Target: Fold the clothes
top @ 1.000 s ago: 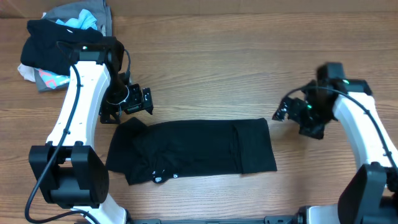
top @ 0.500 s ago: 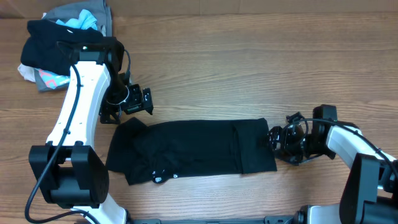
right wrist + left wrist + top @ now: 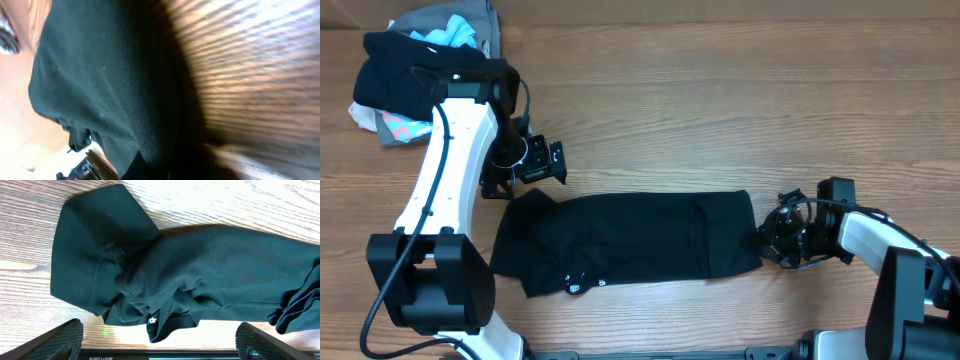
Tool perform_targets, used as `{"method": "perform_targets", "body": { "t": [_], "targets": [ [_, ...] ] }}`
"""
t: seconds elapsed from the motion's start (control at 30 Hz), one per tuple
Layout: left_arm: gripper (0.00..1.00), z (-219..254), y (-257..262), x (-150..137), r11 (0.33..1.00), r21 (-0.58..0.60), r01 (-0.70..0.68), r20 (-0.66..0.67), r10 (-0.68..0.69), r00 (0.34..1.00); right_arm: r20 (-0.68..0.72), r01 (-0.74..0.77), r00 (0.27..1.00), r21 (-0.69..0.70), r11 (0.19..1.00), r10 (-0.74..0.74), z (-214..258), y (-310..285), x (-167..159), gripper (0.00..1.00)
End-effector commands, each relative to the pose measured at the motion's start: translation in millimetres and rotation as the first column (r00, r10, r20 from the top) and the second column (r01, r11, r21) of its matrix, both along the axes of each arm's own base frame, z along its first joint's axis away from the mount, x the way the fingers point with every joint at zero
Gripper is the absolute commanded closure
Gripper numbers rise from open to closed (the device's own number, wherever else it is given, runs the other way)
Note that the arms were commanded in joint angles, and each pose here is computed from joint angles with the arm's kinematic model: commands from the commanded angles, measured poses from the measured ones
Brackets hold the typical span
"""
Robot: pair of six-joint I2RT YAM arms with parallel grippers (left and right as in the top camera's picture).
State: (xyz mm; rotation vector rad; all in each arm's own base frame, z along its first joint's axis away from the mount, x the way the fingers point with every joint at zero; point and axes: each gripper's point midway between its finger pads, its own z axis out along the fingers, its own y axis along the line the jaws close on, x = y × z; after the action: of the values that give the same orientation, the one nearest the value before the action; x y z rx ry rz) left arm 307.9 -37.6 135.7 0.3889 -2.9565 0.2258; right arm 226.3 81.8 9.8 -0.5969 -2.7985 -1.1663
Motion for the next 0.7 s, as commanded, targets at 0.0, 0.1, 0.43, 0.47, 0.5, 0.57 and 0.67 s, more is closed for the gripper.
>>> {"method": "perform_targets", "body": {
  "t": [0.0, 0.1, 0.43, 0.47, 0.5, 0.57, 0.67],
  "targets": [
    [0.00, -1.2, -4.4, -2.0, 0.999, -0.015, 0.028, -0.005, -0.028, 1.000, 0.002, 0.043, 0.999, -0.077, 0.996, -0.043, 11.4, -15.6, 21.0, 0.96],
    [0.00, -1.2, -4.4, -1.9, 0.999, -0.015, 0.028, -0.004, -0.028, 1.000, -0.016, 0.039, 0.999, -0.195, 0.980, -0.043, 21.9, -33.6, 30.0, 0.96],
    [0.00, -1.4, -4.6, 0.0, 1.000, -0.015, 0.024, 0.003, -0.024, 1.000, 0.005, 0.026, 1.000, -0.542, 0.840, -0.027, 57.8, -54.4, 35.3, 0.96],
    [0.00, -1.4, -4.6, 0.0, 1.000, -0.015, 0.024, 0.003, -0.024, 1.000, 0.004, 0.020, 1.000, -0.563, 0.826, -0.022, 57.6, -51.6, 34.7, 0.96],
    [0.00, -1.4, -4.5, -0.2, 1.000, -0.015, 0.024, 0.002, -0.024, 1.000, 0.002, 0.009, 1.000, -0.585, 0.811, -0.009, 56.8, -46.4, 33.8, 0.96],
    [0.00, -1.4, -4.5, -0.3, 1.000, -0.015, 0.025, 0.002, -0.025, 1.000, 0.004, -0.013, 1.000, -0.621, 0.783, 0.019, 55.2, -34.5, 32.8, 0.96],
    [0.00, -1.3, -4.5, -0.7, 1.000, -0.015, 0.024, 0.000, -0.024, 1.000, 0.028, -0.025, 0.998, -0.671, 0.741, 0.059, 54.9, -15.9, 33.1, 0.96]
  ]
}}
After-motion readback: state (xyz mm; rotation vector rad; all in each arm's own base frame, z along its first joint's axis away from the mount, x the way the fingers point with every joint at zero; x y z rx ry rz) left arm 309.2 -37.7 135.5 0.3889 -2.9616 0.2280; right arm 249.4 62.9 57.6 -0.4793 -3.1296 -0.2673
